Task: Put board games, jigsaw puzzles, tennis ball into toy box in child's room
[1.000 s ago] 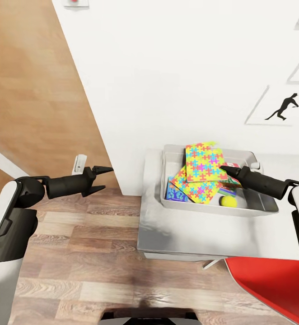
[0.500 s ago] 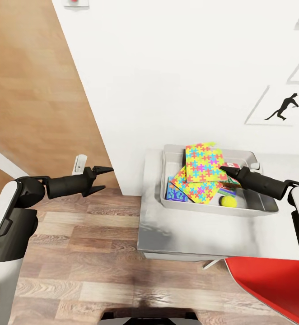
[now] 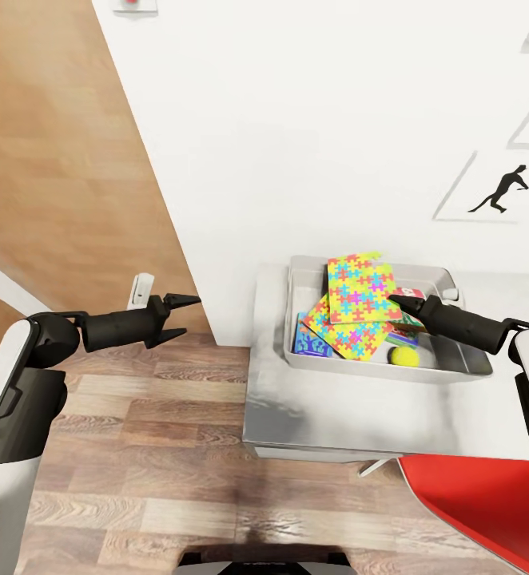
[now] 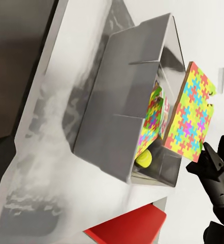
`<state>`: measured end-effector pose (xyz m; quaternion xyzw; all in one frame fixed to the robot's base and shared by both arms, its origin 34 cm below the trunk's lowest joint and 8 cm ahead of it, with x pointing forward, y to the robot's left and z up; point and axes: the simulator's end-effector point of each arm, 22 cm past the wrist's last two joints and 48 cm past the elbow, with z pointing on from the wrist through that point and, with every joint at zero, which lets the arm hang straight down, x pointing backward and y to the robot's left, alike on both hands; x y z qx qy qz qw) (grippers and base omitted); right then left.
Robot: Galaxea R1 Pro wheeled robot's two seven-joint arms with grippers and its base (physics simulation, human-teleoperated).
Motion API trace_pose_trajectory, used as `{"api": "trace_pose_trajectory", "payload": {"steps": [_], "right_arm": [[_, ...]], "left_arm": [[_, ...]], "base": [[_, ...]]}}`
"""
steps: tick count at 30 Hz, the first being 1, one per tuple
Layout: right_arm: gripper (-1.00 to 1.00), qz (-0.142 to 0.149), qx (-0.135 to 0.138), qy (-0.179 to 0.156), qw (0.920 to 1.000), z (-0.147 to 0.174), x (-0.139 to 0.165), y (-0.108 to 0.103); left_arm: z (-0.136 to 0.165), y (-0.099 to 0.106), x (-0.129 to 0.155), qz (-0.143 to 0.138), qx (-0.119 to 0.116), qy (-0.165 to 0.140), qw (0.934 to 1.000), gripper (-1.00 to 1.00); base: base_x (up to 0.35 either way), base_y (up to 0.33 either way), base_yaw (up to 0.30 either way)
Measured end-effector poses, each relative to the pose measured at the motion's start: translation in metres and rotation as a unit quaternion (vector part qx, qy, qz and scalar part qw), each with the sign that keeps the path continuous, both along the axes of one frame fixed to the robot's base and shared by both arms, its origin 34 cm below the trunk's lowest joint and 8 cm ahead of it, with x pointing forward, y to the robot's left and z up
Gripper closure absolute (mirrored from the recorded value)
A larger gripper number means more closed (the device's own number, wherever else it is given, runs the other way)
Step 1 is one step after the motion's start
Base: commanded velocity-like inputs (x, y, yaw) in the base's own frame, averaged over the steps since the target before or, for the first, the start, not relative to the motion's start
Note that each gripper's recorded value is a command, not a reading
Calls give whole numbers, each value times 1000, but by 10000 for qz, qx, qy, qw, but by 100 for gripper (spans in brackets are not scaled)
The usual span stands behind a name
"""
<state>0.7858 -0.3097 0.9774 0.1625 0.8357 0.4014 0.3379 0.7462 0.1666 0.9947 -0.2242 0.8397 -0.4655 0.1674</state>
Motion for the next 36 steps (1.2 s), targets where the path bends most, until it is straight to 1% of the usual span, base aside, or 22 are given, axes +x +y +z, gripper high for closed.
{"api": "trace_pose_trajectory", "payload": {"steps": [10,21,36], "right_arm": [[100,-4,-16,23,10000,-2,-1,0],[100,-88,-153,158,9997,-11,-3,-5],[100,-98,-133,209,9996,-15,-4,-1]], "left_arm": [[1,0,0,0,-2,-8,10000,-100],[1,0,1,1,-8,-13,10000,-100],[1,0,1,4,-12,-16,10000,-100]], "base": [[0,0,0],[0,0,0],[0,0,0]]}}
